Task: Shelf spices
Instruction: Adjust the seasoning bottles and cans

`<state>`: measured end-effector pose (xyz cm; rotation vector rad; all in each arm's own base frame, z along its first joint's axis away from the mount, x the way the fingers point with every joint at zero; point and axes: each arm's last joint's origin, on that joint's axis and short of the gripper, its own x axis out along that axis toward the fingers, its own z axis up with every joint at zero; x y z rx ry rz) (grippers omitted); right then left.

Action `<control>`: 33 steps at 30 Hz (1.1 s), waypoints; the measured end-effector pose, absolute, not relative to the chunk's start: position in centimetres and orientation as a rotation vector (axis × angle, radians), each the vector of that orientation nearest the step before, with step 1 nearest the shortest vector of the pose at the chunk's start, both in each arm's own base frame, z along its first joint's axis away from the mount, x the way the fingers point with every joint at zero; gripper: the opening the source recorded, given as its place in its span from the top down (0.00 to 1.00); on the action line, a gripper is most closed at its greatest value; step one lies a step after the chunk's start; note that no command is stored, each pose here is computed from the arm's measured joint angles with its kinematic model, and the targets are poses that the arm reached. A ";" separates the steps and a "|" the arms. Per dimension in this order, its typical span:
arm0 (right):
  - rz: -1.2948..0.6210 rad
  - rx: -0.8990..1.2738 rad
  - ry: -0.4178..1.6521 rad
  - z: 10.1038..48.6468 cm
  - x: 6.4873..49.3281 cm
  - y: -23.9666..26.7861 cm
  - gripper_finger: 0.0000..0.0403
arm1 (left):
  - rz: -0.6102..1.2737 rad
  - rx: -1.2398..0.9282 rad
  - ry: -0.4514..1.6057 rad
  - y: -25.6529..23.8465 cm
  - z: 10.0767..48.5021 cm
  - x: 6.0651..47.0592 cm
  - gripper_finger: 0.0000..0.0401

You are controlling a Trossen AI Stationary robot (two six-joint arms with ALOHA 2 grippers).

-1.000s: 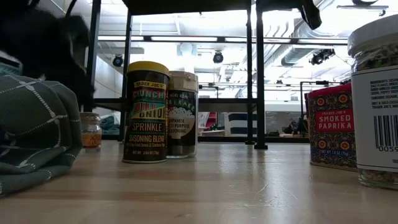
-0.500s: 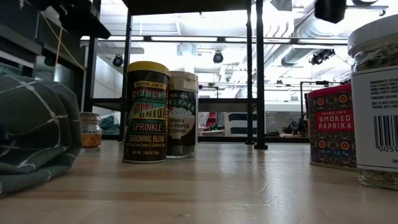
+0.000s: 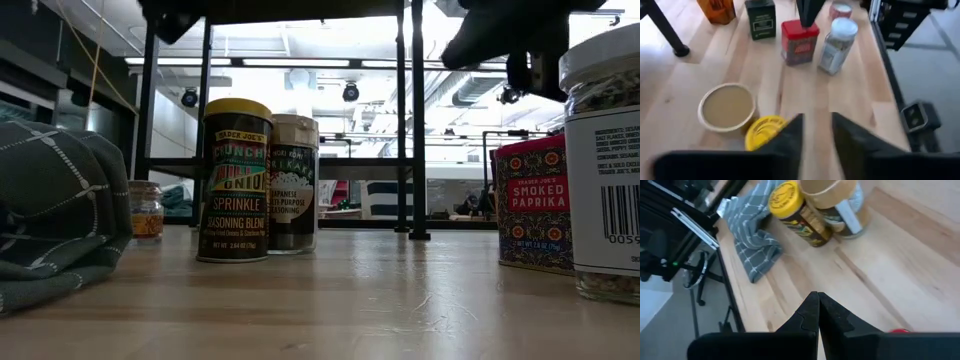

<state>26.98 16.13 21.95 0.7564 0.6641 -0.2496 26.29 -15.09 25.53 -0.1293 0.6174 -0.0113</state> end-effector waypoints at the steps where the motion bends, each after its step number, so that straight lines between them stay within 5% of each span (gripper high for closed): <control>1: -0.246 0.750 0.664 21.8 27.0 16.3 1.00 | -0.006 -0.149 0.616 -15.3 25.7 26.6 0.89; 3: -0.241 0.740 0.682 21.7 26.8 16.5 1.00 | 0.035 -0.215 0.605 -15.6 25.6 27.2 0.96; 11: -0.263 0.847 0.571 22.3 27.3 16.7 1.00 | 0.250 -0.379 0.522 -17.2 24.0 27.2 1.00; 24: -0.369 0.920 0.471 21.3 29.0 15.7 1.00 | 0.260 -0.354 0.405 -21.7 25.9 19.4 1.00; 33: -0.318 1.032 0.427 18.3 33.0 16.3 1.00 | 0.196 -0.473 0.429 -22.6 26.1 18.9 1.00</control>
